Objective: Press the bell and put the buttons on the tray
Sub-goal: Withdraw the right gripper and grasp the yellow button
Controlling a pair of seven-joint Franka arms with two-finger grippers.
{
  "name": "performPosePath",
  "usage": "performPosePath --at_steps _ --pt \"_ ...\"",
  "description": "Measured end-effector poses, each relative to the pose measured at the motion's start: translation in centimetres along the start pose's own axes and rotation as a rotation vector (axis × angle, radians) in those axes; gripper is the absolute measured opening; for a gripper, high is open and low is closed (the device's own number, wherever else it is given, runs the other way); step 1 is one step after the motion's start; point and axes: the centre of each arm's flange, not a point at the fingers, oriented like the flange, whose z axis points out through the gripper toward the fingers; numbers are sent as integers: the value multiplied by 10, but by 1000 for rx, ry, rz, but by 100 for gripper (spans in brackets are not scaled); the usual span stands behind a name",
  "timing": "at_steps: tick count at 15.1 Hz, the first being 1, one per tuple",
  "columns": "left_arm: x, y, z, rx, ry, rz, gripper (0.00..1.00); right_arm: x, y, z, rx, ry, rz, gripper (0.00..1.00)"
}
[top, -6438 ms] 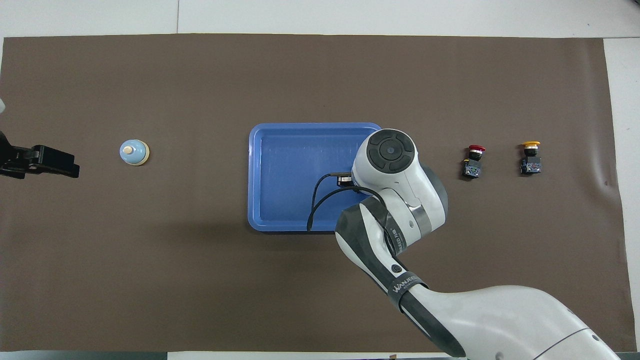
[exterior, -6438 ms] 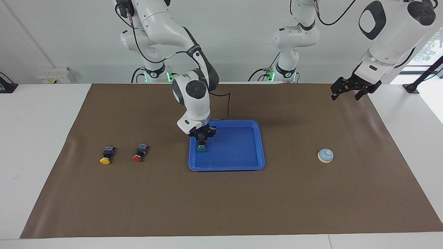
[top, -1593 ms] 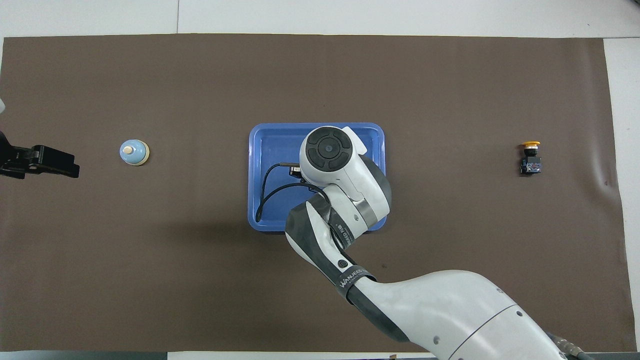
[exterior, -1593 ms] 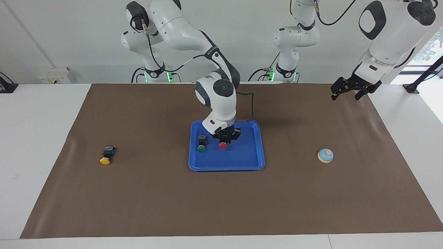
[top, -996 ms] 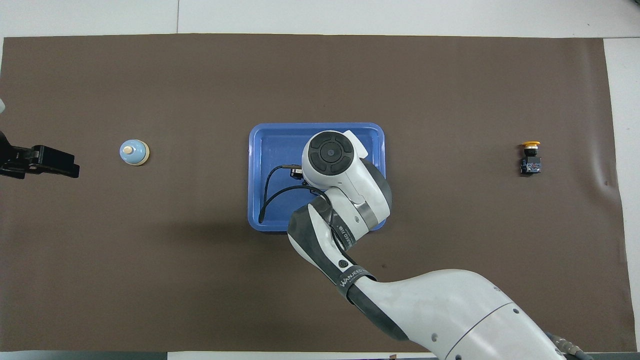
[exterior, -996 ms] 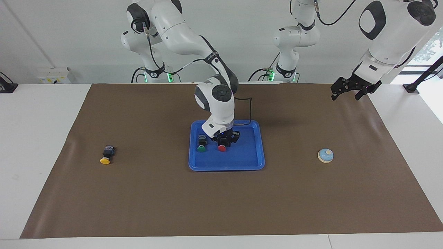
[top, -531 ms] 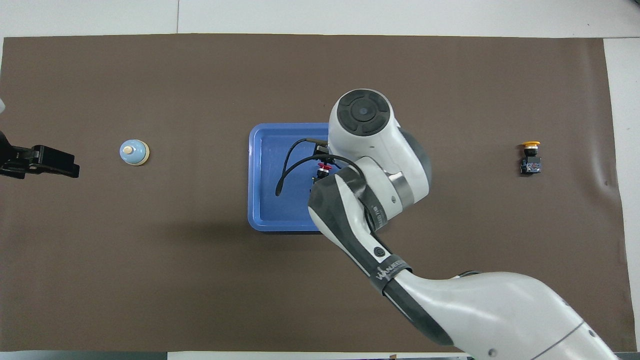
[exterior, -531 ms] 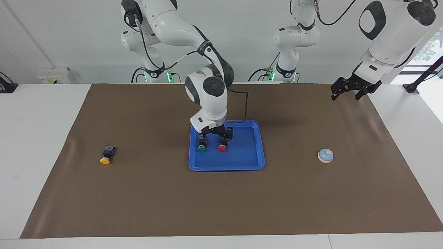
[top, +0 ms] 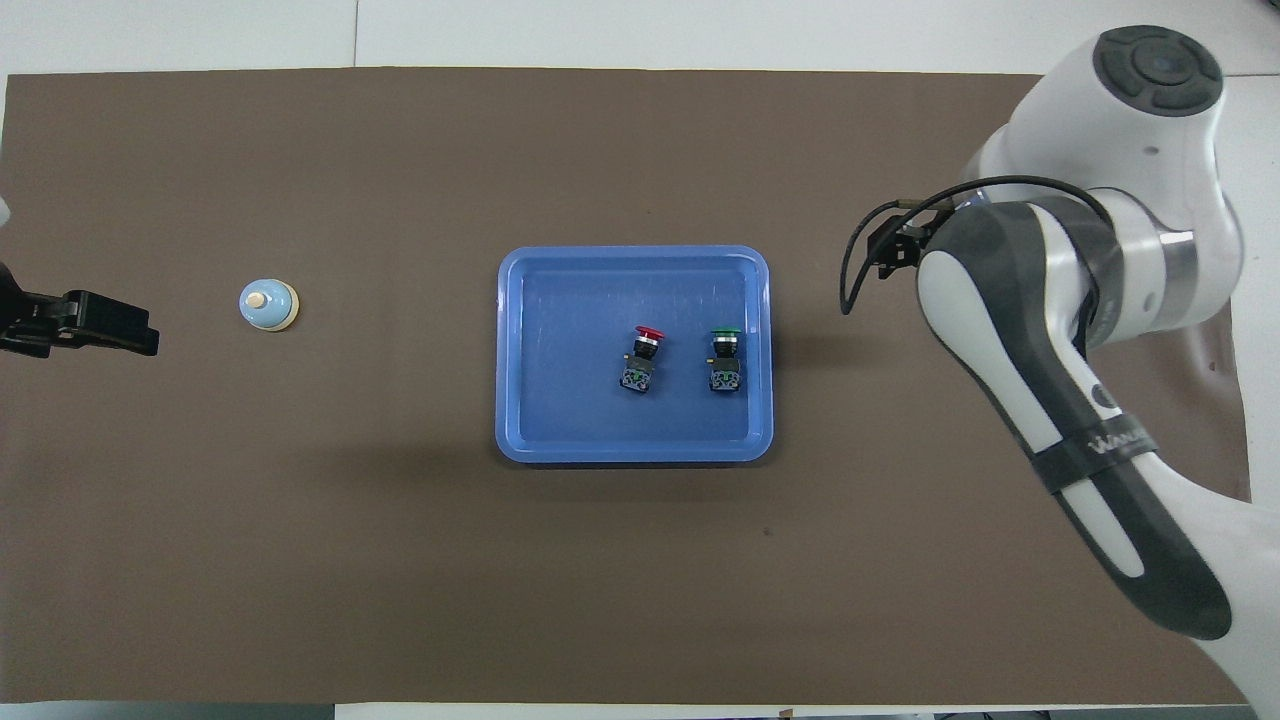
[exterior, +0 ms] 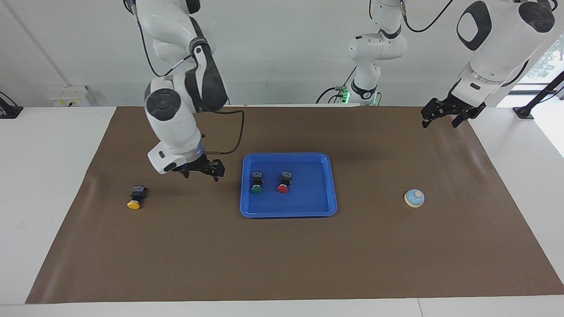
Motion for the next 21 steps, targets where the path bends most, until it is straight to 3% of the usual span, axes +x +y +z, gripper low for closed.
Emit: performPosePath --at_steps 3,9,21 --pt "0 0 0 0 0 0 100 11 77 17 -16 -6 -70 100" --pt "0 0 0 0 0 0 100 1 191 99 -19 123 -142 100" --pt "0 0 0 0 0 0 100 -5 201 155 -22 180 -141 98"
